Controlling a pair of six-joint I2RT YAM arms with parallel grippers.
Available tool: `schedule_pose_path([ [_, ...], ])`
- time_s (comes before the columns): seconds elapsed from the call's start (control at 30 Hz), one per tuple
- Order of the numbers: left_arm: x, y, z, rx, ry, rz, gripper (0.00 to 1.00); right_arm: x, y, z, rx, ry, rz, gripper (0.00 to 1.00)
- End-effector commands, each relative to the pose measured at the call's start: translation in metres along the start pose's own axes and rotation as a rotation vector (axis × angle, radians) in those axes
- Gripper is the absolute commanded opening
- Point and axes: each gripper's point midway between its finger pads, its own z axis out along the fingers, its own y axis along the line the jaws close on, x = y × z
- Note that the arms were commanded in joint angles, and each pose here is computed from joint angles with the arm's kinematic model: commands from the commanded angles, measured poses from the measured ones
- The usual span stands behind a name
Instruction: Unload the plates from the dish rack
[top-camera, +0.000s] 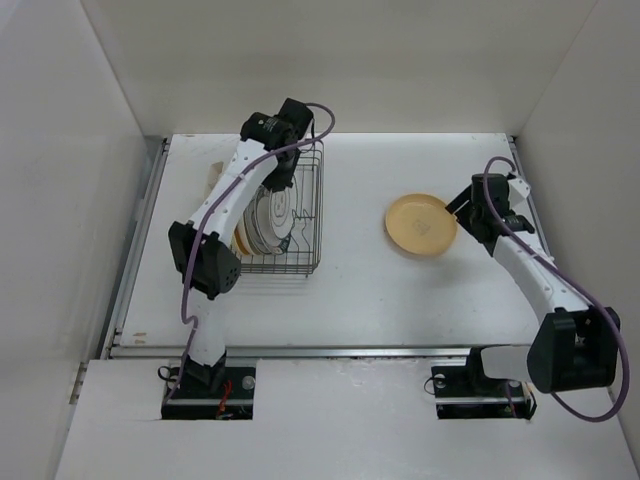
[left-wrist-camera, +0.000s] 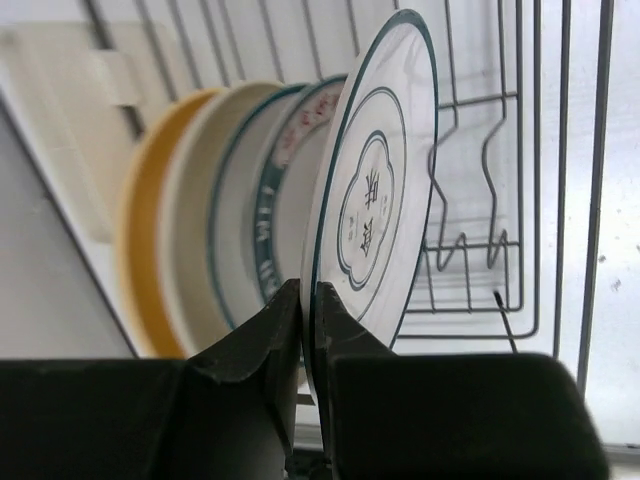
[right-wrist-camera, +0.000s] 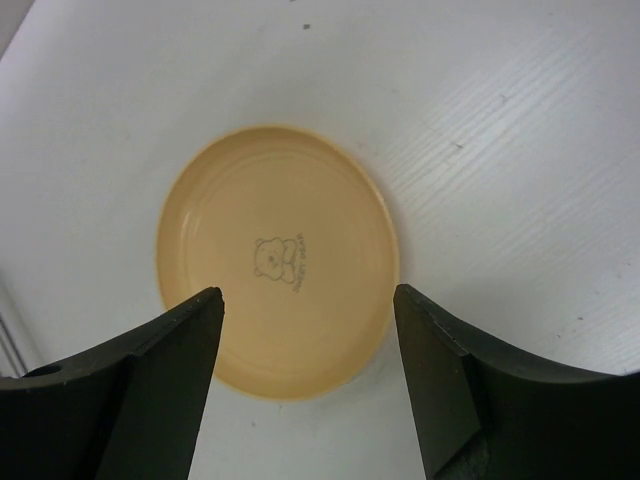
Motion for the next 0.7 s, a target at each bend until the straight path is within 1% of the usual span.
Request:
schedule_pose_path([
  [0.0,-0.033,0.040,-0.086,-0.101,-0.304,-0.044,0.00,-0.026,0.051,-0.026,-0.233,-0.036,-0.096,0.75],
  [0.03,-0.045,0.036,-0.097,-0.107,-0.376,-0.038,0.00,-0.018,0.074,-0.035,-0.342,-0.012,-0.129,0.75],
  [0.1,-0.052,0.034,-0.115,-0.104,-0.445,-0.029,0.00,-0.011,0.097,-0.047,-0.454,0.003,-0.204,0.75],
  [0.13,-0.053,0.034,-0.126,-0.097,-0.480,-0.028,0.00,-0.004,0.118,-0.062,-0.559,0.021,-0.234,0.75],
  [0.2,-0.063,0.033,-0.142,-0.081,-0.553,-0.051,0.00,-0.001,0.135,-0.076,-0.660,0.035,-0.263,0.76],
  [0.23,-0.065,0.036,-0.153,-0.071,-0.592,-0.085,0.00,0.003,0.145,-0.085,-0.725,0.048,-0.282,0.78],
  [0.27,-0.071,0.035,-0.159,-0.054,-0.627,-0.109,0.00,0.010,0.161,-0.101,-0.855,0.079,-0.297,0.90],
  [0.3,-0.071,0.033,-0.161,-0.040,-0.636,-0.122,0.00,0.016,0.165,-0.108,-0.915,0.098,-0.306,0.93],
  [0.33,-0.071,0.024,-0.165,0.023,-0.650,-0.143,0.00,0.019,0.172,-0.118,-0.983,0.119,-0.296,0.96],
  [0.37,-0.072,0.024,-0.163,0.065,-0.644,-0.165,0.00,0.020,0.185,-0.138,-1.110,0.127,-0.303,0.96],
  [0.43,-0.066,0.011,-0.154,0.191,-0.595,-0.179,0.00,0.032,0.192,-0.146,-1.199,0.196,-0.272,0.96],
  [0.47,-0.064,-0.015,-0.143,0.339,-0.536,-0.150,0.00,0.034,0.196,-0.151,-1.244,0.216,-0.267,0.96],
  [0.5,-0.059,-0.020,-0.134,0.414,-0.483,-0.155,0.00,0.035,0.203,-0.164,-1.332,0.233,-0.276,0.96],
  [0.53,-0.058,-0.031,-0.133,0.508,-0.457,-0.142,0.00,0.042,0.205,-0.159,-1.348,0.269,-0.273,0.96],
  [0.57,-0.047,-0.061,-0.130,0.705,-0.376,-0.101,0.00,0.046,0.205,-0.159,-1.361,0.295,-0.272,0.96],
  [0.6,-0.047,-0.065,-0.130,0.776,-0.355,-0.102,0.00,0.052,0.208,-0.162,-1.383,0.321,-0.284,0.96],
  [0.63,-0.040,-0.075,-0.130,0.838,-0.319,-0.081,0.00,0.057,0.208,-0.154,-1.367,0.342,-0.281,0.96],
  [0.67,-0.033,-0.085,-0.134,0.915,-0.293,-0.058,0.00,0.057,0.208,-0.154,-1.365,0.348,-0.274,0.96],
])
